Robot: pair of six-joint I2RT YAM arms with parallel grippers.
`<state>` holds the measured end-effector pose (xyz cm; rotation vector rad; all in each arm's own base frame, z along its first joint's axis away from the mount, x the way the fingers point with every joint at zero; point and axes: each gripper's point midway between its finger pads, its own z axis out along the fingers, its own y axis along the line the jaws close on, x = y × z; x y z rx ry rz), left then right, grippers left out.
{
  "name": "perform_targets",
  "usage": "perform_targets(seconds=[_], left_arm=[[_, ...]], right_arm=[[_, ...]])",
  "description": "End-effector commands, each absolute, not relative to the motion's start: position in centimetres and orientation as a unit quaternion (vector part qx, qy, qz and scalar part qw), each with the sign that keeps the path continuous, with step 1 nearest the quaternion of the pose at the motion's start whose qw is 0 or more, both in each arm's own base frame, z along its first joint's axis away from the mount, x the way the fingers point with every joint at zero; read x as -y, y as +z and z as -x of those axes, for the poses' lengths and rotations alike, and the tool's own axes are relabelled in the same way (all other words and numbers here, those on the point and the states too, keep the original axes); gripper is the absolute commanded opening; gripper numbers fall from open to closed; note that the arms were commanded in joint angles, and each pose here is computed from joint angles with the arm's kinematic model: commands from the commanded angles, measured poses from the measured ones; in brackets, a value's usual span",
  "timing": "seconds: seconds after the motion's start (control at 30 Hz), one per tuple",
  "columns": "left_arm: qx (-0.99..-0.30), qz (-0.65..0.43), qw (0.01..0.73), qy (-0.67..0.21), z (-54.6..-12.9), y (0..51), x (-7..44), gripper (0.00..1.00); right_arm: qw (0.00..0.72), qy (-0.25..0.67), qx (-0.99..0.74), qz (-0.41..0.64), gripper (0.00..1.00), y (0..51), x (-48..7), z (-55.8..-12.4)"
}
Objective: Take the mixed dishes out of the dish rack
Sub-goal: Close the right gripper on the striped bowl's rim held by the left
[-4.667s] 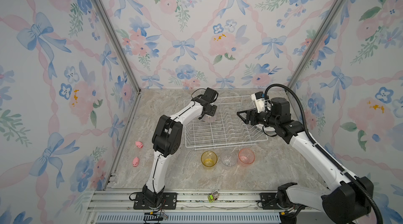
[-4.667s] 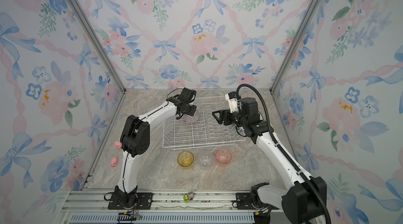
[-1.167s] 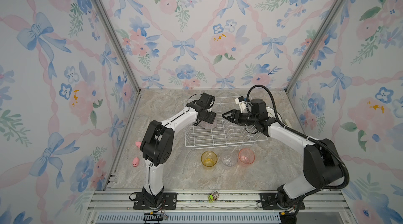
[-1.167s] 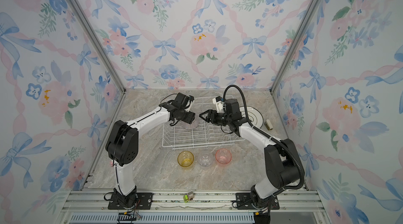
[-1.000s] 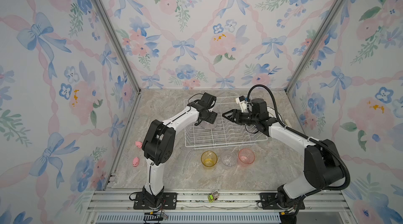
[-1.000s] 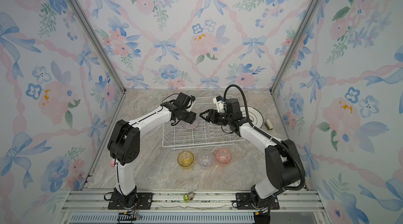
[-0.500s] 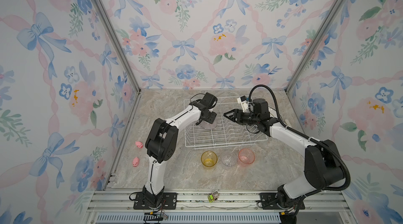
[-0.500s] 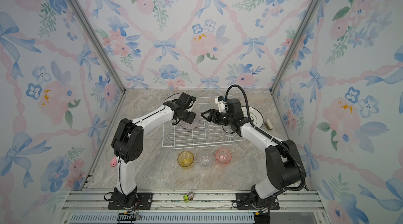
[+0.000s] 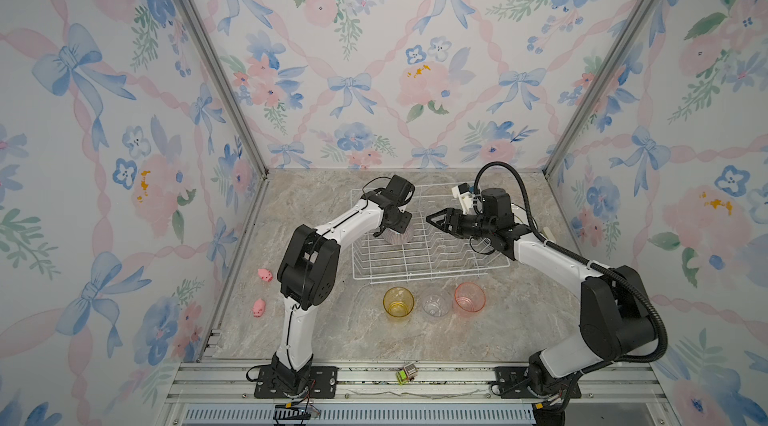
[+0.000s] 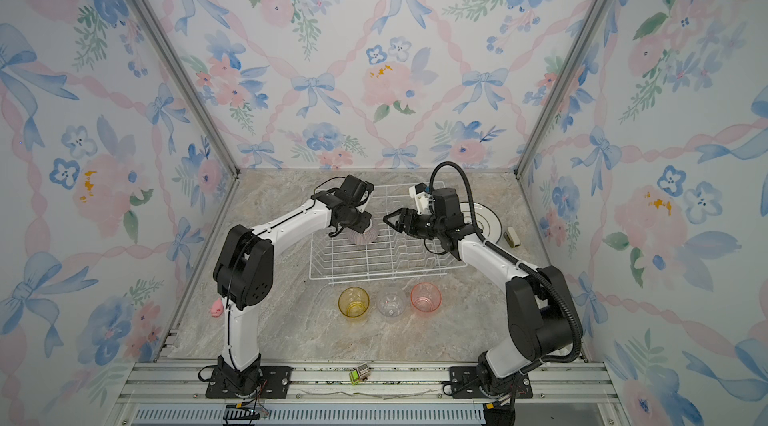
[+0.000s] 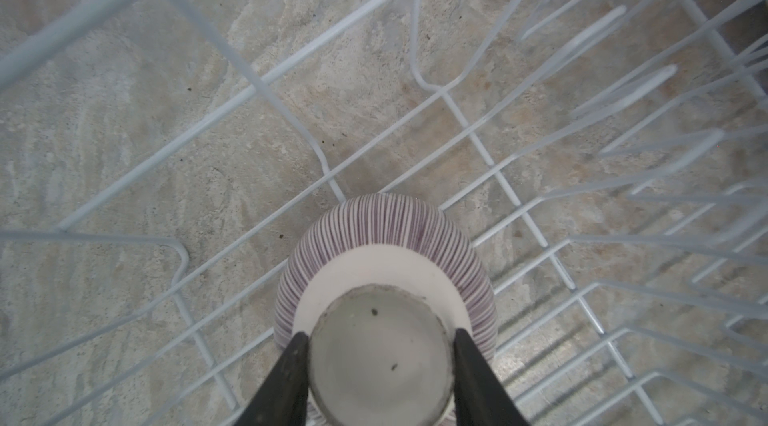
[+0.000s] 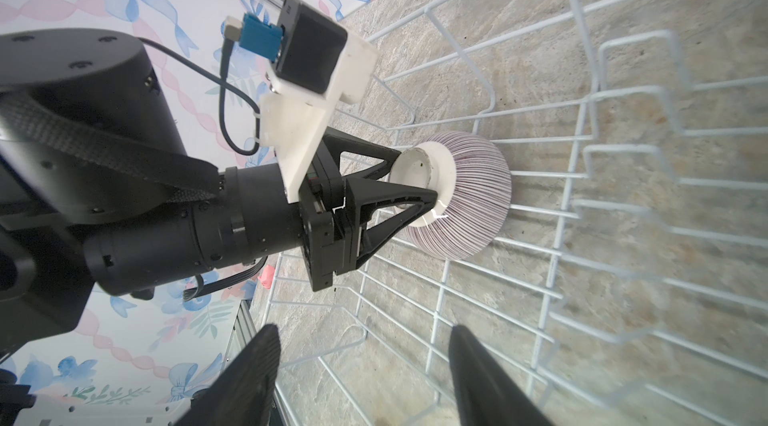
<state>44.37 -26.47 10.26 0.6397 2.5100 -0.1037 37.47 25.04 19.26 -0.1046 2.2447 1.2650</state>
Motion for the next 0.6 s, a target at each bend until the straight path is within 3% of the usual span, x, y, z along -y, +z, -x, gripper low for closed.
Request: perform_targets(seconds=[0.0,0.57], left_arm=[[-0.932,-0.25,0.261,-0.028,-44.1,10.1,26.3,0.42],[-0.918,-0.241,0.309,-0.059,-44.9,15.6,26.6,0.42]], right_arm=[[0.28,0.474,-0.834,0.043,0.67,19.3,-24.8,-37.1],[0.248,0.515,-0.82,0.04,0.66,17.8,-26.3,-36.2]])
